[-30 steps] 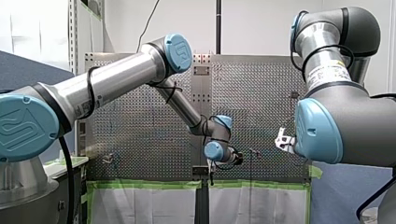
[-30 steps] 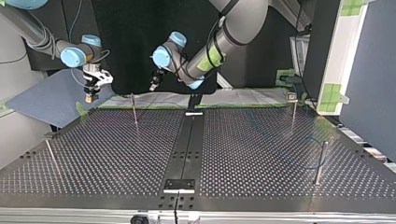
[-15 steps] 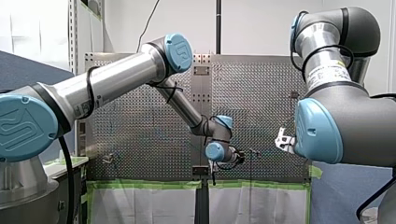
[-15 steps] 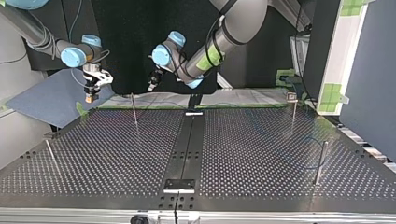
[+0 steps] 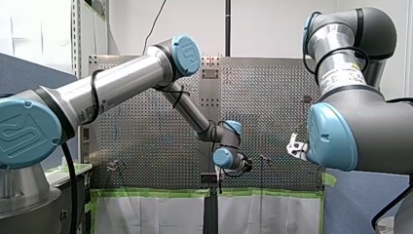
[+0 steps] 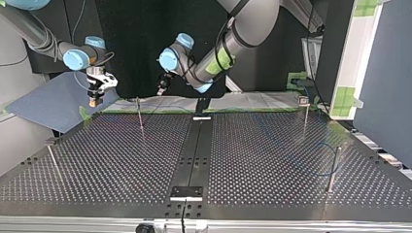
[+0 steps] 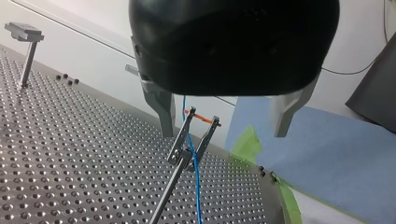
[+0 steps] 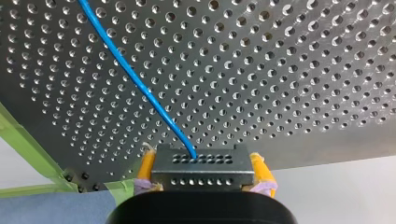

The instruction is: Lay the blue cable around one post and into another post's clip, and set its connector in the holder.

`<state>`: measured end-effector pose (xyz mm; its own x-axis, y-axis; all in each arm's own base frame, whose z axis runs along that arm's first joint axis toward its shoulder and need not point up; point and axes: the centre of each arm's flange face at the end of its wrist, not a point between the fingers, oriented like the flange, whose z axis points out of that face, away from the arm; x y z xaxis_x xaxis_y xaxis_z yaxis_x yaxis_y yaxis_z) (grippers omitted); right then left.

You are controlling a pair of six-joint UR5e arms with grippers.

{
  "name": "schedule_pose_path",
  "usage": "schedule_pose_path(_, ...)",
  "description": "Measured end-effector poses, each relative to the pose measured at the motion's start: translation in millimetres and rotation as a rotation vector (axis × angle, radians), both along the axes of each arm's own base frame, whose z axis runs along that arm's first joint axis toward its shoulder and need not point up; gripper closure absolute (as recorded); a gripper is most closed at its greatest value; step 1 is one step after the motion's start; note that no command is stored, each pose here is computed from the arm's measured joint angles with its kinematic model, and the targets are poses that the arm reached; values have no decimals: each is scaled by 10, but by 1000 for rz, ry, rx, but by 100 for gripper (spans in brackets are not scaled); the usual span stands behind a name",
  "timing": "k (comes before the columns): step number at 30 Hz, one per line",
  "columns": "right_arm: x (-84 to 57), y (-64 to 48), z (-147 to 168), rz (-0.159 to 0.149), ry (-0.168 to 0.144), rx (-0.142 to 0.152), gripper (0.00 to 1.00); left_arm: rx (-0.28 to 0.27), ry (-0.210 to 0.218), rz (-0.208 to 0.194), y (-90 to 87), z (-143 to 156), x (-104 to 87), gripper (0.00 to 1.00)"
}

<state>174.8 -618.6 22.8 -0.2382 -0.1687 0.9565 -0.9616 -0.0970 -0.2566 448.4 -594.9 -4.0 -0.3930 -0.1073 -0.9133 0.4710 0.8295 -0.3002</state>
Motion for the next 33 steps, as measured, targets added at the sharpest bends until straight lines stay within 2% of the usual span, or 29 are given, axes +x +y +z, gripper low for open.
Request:
schedule_pose_path(7,3,0,-1,1,0,0,100,23,6,14,48,-23,-1,0)
schedule_pose_path(13,1,-1,-2,1,0,0,100,109,17,58,240,-64,-30,0)
schedule_pose_path(17,7,1,-5,3,0,1,100,143,-6,62,303,52,-100,0)
schedule_pose_path(25,18,8,-9,6,0,4,100,116,-57,57,323,317,-218,0)
schedule_pose_path(33,28,14,-11,9,0,7,100,60,-104,52,333,598,-369,0)
